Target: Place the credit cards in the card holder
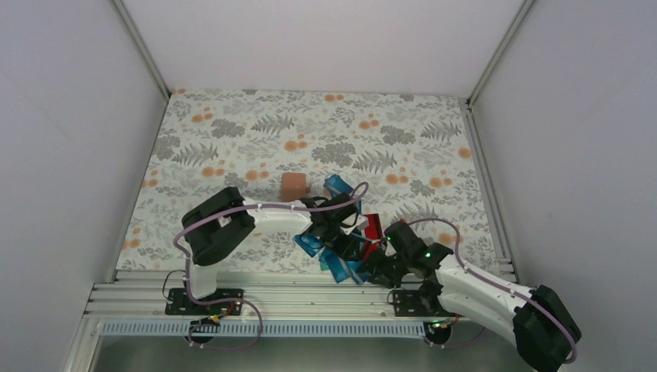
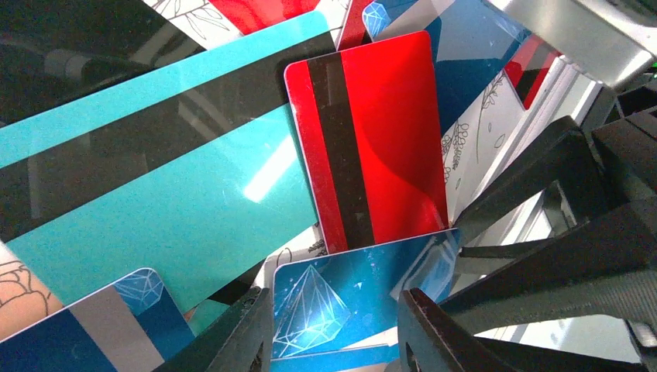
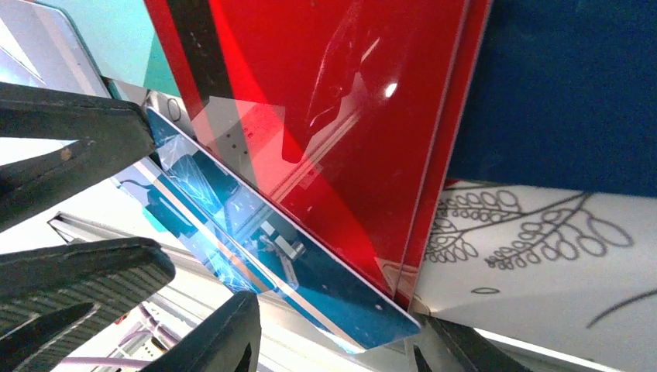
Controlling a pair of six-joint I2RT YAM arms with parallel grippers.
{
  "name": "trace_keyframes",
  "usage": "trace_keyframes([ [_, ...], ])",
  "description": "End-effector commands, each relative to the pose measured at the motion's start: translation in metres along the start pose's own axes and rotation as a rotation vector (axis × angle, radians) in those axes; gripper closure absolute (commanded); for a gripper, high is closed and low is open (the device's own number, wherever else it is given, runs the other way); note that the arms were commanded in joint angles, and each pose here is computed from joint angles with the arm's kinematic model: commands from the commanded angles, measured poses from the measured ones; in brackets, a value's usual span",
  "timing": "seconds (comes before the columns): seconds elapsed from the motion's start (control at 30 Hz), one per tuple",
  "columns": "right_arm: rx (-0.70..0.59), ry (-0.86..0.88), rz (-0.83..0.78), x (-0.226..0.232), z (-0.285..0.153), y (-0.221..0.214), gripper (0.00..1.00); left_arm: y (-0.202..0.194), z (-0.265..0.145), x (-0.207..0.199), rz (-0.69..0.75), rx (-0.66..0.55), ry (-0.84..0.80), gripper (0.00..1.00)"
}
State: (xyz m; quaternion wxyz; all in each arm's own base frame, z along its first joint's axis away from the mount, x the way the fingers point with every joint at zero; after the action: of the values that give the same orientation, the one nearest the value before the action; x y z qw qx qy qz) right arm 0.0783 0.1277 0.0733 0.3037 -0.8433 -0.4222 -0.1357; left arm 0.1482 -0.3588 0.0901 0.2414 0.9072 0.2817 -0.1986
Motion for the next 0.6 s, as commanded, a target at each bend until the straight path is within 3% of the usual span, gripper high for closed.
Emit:
trace_keyframes([
  [0.0, 0.0, 0.043, -0.008, 0.0025, 0.0023, 0.0001, 0.55, -0.0249, 0.0186, 0.0096, -0.067, 0.093, 0.034, 0.59],
  [0.17, 0.017, 0.029, 0.004, -0.0014, 0.0036, -0.001, 0.57, -0.0258, 0.0182, 0.0096, -0.081, 0.093, 0.035, 0.59],
  [0.57, 0.004, 0.02, 0.003, 0.0061, -0.002, -0.0024, 0.75, -0.0271, 0.0188, 0.0091, -0.088, 0.09, 0.023, 0.6],
])
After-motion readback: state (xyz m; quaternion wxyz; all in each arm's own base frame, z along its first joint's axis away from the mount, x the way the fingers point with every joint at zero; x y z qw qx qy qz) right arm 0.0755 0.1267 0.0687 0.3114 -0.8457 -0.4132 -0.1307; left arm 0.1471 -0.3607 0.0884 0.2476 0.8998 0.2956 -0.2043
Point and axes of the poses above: each gripper's point midway between its finger pads, its own z axis out along the fingers, its own x axis along the line the jaws close on, y = z × x, the point moved 8 cm from there along -z, back along the fingers, and after that the axes turned 15 degrees about z, right-handed, at the moved point
